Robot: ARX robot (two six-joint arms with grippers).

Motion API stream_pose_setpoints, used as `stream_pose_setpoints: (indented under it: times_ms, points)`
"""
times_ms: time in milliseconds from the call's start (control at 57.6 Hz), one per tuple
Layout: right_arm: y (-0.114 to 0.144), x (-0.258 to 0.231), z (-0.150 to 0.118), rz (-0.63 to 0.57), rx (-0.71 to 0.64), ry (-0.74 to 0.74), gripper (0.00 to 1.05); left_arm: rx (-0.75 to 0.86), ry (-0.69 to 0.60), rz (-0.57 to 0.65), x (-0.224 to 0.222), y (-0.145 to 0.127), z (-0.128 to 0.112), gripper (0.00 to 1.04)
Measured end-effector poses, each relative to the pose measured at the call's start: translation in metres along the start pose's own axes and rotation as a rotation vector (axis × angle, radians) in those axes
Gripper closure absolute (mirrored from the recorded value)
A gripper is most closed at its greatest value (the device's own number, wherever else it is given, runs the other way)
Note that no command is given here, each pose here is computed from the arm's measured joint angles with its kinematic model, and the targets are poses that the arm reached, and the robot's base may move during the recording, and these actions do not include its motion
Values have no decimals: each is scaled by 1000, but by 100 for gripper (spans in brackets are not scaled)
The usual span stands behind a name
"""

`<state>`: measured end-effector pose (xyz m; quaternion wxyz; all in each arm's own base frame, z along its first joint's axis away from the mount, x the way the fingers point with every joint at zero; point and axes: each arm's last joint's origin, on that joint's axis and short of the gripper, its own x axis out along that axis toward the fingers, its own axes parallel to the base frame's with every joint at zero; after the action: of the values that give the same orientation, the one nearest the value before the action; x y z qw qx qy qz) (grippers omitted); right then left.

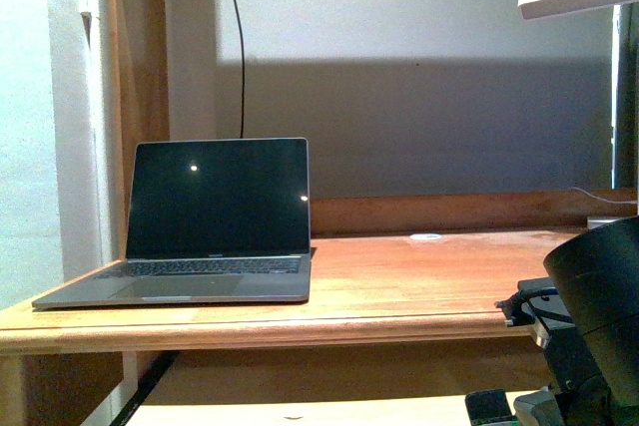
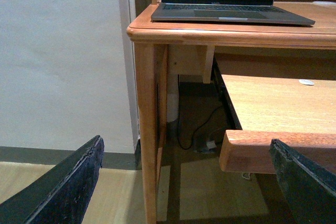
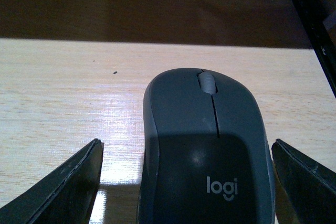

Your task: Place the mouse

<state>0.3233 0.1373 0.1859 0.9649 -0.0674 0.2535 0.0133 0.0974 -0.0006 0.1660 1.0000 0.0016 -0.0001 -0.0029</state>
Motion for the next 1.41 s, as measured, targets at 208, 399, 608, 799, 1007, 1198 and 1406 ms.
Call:
stream_pose_setpoints:
  times_ms: [208, 399, 608, 799, 1007, 1198, 1406]
  points:
    - [-1, 2, 1, 16, 18, -8, 43, 0, 0, 0, 0, 0, 0, 8]
    - [-10, 1, 0, 18, 49, -12, 49, 0, 0, 0, 0, 0, 0, 8]
    - [-42, -27, 9, 29, 106, -60, 49, 0, 0, 0, 0, 0, 0, 8]
    - [-62, -54, 23, 51, 134, -131, 49, 0, 0, 0, 0, 0, 0, 8]
    - [-51, -70, 63, 61, 138, -216, 49, 0, 0, 0, 0, 0, 0, 8]
    - [-7, -61, 110, 82, 117, -248, 49, 0, 0, 0, 0, 0, 0, 8]
    - [32, -25, 137, 20, 54, -210, 49, 0, 0, 0, 0, 0, 0, 8]
